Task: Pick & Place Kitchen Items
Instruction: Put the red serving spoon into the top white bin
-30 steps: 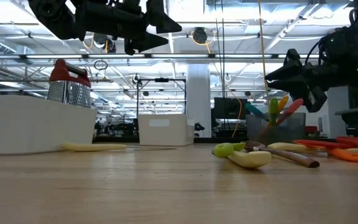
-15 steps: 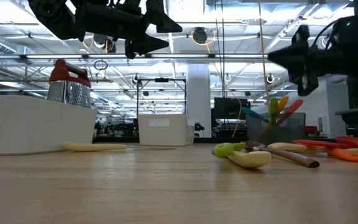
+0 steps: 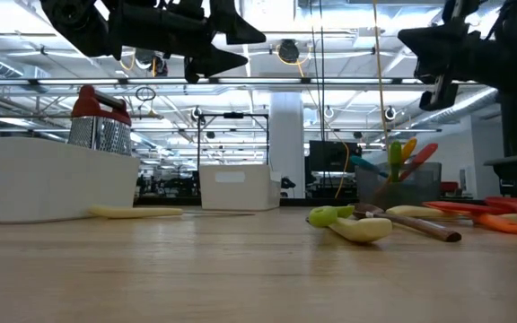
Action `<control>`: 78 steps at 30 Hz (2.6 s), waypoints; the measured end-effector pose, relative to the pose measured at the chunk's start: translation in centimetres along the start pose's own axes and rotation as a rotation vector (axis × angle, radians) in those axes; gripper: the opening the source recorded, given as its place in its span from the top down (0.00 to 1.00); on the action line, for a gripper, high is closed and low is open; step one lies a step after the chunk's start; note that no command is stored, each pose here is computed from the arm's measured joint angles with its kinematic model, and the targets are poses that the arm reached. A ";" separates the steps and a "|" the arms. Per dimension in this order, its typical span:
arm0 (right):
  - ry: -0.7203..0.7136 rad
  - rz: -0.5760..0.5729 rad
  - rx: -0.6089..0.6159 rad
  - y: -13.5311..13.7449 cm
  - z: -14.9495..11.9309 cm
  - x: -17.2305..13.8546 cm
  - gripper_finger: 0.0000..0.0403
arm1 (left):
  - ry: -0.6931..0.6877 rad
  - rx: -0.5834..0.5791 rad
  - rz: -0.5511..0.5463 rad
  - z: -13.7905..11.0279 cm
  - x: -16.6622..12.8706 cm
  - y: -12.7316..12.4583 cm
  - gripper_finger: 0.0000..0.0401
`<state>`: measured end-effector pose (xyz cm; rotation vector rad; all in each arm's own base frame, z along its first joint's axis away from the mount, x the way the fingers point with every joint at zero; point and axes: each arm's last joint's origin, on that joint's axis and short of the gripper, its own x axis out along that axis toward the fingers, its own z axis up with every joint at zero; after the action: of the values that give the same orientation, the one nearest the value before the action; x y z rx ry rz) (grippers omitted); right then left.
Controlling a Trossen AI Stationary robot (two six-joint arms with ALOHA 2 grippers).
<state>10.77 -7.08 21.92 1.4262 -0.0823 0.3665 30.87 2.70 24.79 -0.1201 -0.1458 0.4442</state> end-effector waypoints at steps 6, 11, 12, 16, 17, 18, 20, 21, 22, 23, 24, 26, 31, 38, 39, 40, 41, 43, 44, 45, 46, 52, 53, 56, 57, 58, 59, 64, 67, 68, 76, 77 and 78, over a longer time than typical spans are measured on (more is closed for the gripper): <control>0.094 -0.051 -0.070 1.1 -0.1 1.8 1.00 | 0.047 0.020 0.005 -0.5 0.0 0.1 0.23; 0.207 -0.119 -0.102 2.6 -0.4 3.6 1.00 | 0.070 0.030 0.007 -0.7 0.0 0.1 0.23; 0.228 -0.135 -0.106 2.9 -0.5 3.9 1.00 | 0.070 0.035 0.007 -0.7 0.0 0.1 0.23; 0.306 -0.250 -0.092 3.8 -1.3 5.0 1.00 | 0.071 0.103 0.005 -0.7 0.0 0.1 0.23; 0.315 -0.290 -0.091 4.1 -1.5 5.2 1.00 | 0.071 0.116 0.004 -0.7 0.0 0.1 0.23; 0.324 -0.334 -0.089 4.3 -1.8 5.3 1.00 | 0.071 0.125 0.004 -0.7 0.0 0.1 0.23; 0.347 -0.427 -0.080 4.7 -2.5 5.4 1.00 | 0.073 0.133 0.004 -0.7 0.0 0.1 0.23; 0.355 -0.479 -0.075 4.9 -2.9 5.3 1.00 | 0.077 0.135 0.004 -0.8 0.0 0.1 0.23; 0.363 -0.533 -0.070 5.1 -3.3 5.3 1.00 | 0.082 0.138 0.004 -0.8 0.0 0.1 0.23; 0.369 -0.585 -0.066 5.2 -3.7 5.2 1.00 | 0.087 0.143 0.005 -0.9 0.0 0.1 0.23; 0.373 -0.637 -0.062 5.3 -4.1 5.1 1.00 | 0.091 0.151 0.005 -0.9 0.0 0.1 0.23; 0.380 -0.733 -0.048 5.5 -4.9 4.8 1.00 | 0.096 0.186 0.003 -1.0 0.0 0.1 0.23; 0.373 -0.899 0.025 5.2 -6.7 4.4 1.00 | 0.098 0.245 0.000 -1.0 -0.1 0.1 0.23; 0.378 -1.075 0.116 4.5 -8.5 3.9 1.00 | 0.104 0.253 0.000 -1.1 -0.1 0.1 0.23; 0.381 -1.096 0.127 4.4 -8.7 3.9 1.00 | 0.108 0.255 0.000 -1.1 -0.1 0.1 0.23; 0.387 -1.115 0.142 4.3 -8.9 3.9 1.00 | 0.113 0.258 0.000 -1.1 -0.1 0.1 0.23; 0.390 -1.132 0.160 4.2 -9.1 3.9 1.00 | 0.116 0.259 0.000 -1.2 -0.1 0.1 0.23; 0.392 -1.176 0.203 4.0 -9.5 3.8 1.00 | 0.119 0.260 0.000 -1.2 -0.1 0.2 0.23; 0.388 -1.201 0.229 3.9 -9.6 3.8 1.00 | 0.119 0.261 0.000 -1.2 -0.1 0.1 0.23; 0.384 -1.222 0.250 3.8 -9.8 3.7 1.00 | 0.119 0.261 0.000 -1.2 -0.1 0.2 0.23; 0.380 -1.242 0.269 3.8 -9.9 3.6 1.00 | 0.119 0.265 0.000 -1.2 -0.1 0.1 0.23; 0.388 -1.302 0.314 3.8 -10.6 3.2 1.00 | 0.120 0.284 -0.001 -1.2 -0.1 0.2 0.23; 0.385 -1.305 0.317 3.8 -10.6 3.2 1.00 | 0.120 0.284 -0.001 -1.2 -0.1 0.1 0.23; 0.354 -1.312 0.318 3.8 -10.7 3.2 0.97 | 0.120 0.285 -0.001 -1.2 -0.1 0.2 0.23; 0.342 -1.314 0.317 3.8 -10.7 3.2 0.96 | 0.120 0.284 -0.001 -1.2 -0.1 0.2 0.23; 0.330 -1.313 0.314 3.8 -10.7 3.2 0.95 | 0.120 0.285 -0.001 -1.2 -0.1 0.2 0.23; 0.325 -1.313 0.314 3.8 -10.6 3.2 0.94 | 0.121 0.285 -0.001 -1.2 -0.1 0.2 0.23; 0.321 -1.320 0.315 3.7 -10.7 3.3 0.84 | 0.121 0.285 -0.001 -1.2 -0.1 0.2 0.23; 0.317 -1.331 0.311 3.5 -10.7 3.4 0.77 | 0.125 0.287 -0.001 -1.3 -0.1 0.2 0.23; 0.306 -1.335 0.304 3.5 -10.7 3.5 0.75 | 0.127 0.287 -0.001 -1.3 -0.1 0.2 0.23; 0.247 -1.304 0.266 2.9 -10.7 4.1 0.57 | 0.140 0.293 -0.001 -1.4 -0.1 0.2 0.23; 0.257 -1.288 0.273 2.8 -10.7 4.3 0.56 | 0.141 0.293 -0.001 -1.4 -0.1 0.2 0.23; 0.262 -1.269 0.278 2.7 -10.8 4.4 0.55 | 0.140 0.293 -0.001 -1.4 -0.1 0.2 0.23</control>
<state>12.38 4.56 24.03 1.4120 1.0773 -0.5106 30.95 2.71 23.38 0.1366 0.0574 0.4499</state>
